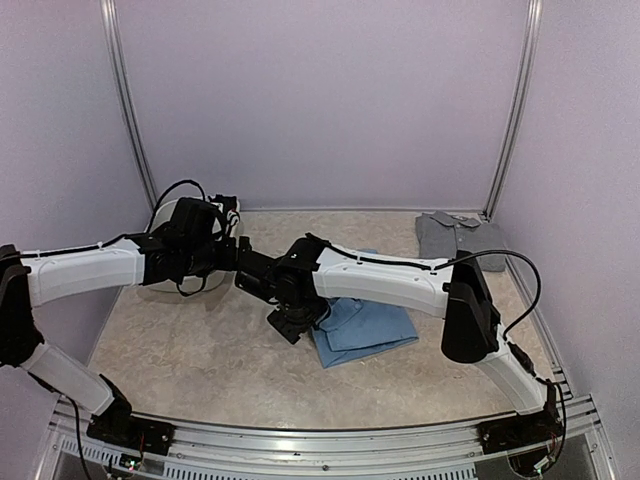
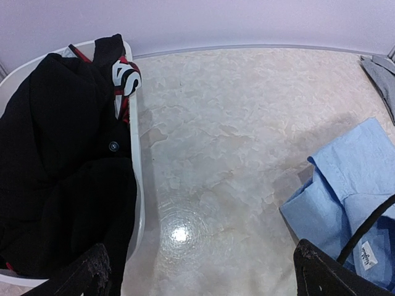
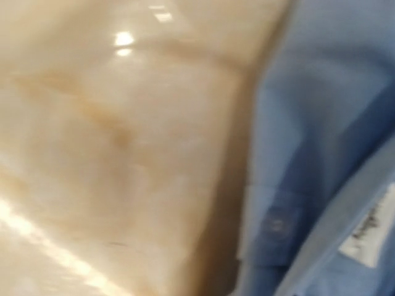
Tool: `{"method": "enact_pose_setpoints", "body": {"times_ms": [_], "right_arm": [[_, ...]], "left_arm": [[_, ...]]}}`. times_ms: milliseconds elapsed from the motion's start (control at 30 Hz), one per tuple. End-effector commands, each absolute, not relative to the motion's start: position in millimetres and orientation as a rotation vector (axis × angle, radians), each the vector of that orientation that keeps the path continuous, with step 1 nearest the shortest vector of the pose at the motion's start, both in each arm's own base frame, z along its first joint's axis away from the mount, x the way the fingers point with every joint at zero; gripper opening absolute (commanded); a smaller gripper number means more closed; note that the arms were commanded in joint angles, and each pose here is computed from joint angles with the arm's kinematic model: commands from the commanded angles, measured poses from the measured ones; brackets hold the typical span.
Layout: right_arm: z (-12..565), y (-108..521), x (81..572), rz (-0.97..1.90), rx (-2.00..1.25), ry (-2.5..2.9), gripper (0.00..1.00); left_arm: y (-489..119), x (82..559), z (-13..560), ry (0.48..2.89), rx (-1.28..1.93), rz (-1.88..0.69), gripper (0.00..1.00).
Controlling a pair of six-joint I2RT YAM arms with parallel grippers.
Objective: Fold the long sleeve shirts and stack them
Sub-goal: Turn over the square-folded shirt at the center of the board, then smooth out the square-folded shirt at the center of the board.
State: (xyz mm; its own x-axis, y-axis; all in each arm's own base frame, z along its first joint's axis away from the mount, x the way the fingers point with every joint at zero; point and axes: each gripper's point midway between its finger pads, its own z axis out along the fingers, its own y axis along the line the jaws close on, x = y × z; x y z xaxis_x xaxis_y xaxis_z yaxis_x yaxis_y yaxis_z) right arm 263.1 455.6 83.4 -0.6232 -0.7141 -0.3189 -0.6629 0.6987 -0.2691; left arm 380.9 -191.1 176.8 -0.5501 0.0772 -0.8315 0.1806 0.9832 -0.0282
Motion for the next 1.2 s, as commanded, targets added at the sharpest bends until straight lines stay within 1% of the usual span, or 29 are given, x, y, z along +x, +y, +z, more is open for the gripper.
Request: {"method": "enact_pose_setpoints", "body": {"times_ms": [0, 100, 233, 267, 367, 433, 567, 633, 700, 767, 867, 1033, 1167], "right_arm": [[80.6, 475.4, 252.5, -0.051, -1.11, 2.491, 0.56], [96.8, 470.2, 256.8, -0.069, -1.084, 2.458, 0.58], [122.0, 455.7, 265.1, -0.096, -1.036, 2.407, 0.63], [125.4, 451.6, 265.2, -0.09, -1.037, 2.399, 0.65], [143.6, 451.8, 259.0, 0.017, -1.05, 2.359, 0.82], [155.9, 453.0, 253.6, 0.11, -1.054, 2.335, 0.84], [177.0, 442.2, 250.7, 0.247, -1.016, 2.305, 0.84], [181.3, 428.1, 256.5, 0.288, -0.971, 2.31, 0.82], [178.5, 409.5, 268.4, 0.318, -0.908, 2.333, 0.79], [172.9, 387.3, 279.6, 0.343, -0.847, 2.352, 0.77], [156.1, 355.0, 295.6, 0.414, -0.762, 2.39, 0.74], [143.4, 311.6, 324.7, 0.477, -0.626, 2.405, 0.72], [128.8, 290.4, 342.6, 0.497, -0.576, 2.425, 0.69]], "left_arm": [[-182.0, 386.0, 185.4, 2.137, 0.159, -0.104, 0.99], [-182.2, 386.4, 187.3, 2.132, 0.159, -0.113, 0.99], [-185.7, 386.9, 182.5, 2.141, 0.169, -0.13, 0.99], [-187.4, 387.1, 181.5, 2.142, 0.172, -0.14, 0.99], [-193.2, 387.2, 178.7, 2.146, 0.185, -0.172, 0.99], [-196.9, 387.3, 176.9, 2.15, 0.194, -0.192, 0.99], [-211.6, 386.1, 175.0, 2.152, 0.233, -0.281, 0.99], [-224.0, 383.4, 173.5, 2.148, 0.264, -0.363, 0.99], [-238.7, 377.5, 169.8, 2.146, 0.299, -0.472, 0.99], [-261.3, 367.2, 171.4, 2.124, 0.358, -0.638, 0.99], [-287.6, 349.9, 171.2, 2.09, 0.417, -0.79, 0.99], [-342.6, 315.3, 166.9, 2.052, 0.582, -0.856, 0.99], [-371.8, 299.2, 143.4, 2.109, 0.637, -0.799, 0.98]]}}
